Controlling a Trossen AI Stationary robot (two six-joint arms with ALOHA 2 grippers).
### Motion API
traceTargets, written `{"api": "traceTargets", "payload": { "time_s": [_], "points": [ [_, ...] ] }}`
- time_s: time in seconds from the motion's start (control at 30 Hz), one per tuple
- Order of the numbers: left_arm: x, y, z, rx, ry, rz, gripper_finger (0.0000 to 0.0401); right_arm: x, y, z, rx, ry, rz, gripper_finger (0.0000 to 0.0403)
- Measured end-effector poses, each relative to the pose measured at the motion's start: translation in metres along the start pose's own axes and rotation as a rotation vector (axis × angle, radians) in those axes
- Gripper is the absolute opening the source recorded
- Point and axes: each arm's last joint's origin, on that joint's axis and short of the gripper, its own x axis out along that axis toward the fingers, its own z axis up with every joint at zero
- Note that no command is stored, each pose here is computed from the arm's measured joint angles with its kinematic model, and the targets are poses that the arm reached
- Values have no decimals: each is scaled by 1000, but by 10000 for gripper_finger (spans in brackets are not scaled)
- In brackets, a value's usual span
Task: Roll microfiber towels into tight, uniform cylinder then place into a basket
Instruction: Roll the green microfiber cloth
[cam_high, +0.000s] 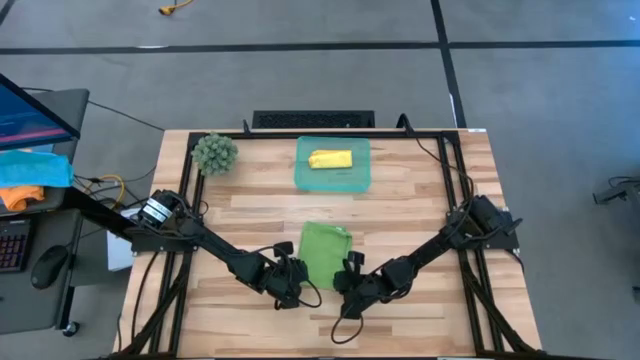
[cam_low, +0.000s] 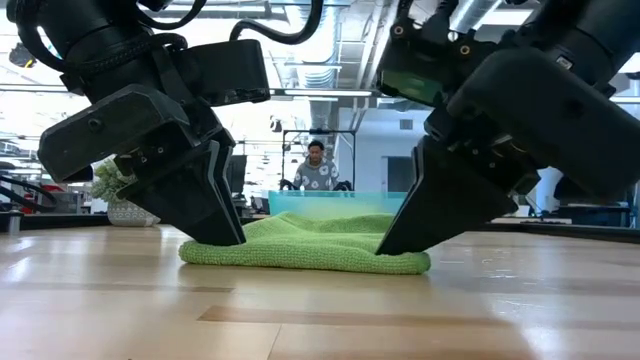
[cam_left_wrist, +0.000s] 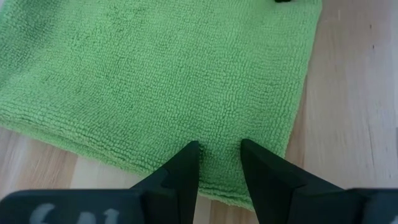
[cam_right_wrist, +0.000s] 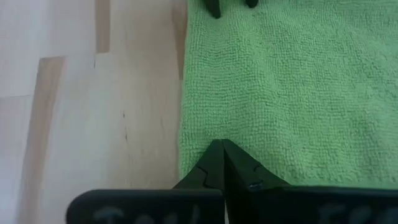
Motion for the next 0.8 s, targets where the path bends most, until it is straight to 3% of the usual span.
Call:
{"api": "traceTargets", "payload": {
  "time_s": [0.47,0.8],
  "points": [
    [-11,-4,2,34,24,-6,115,-15,4,-5,-85,-3,-49,31],
    [-45,-27,10,169,-12,142,115,-53,16,5,-142,-141,-94,33]
  ]
}}
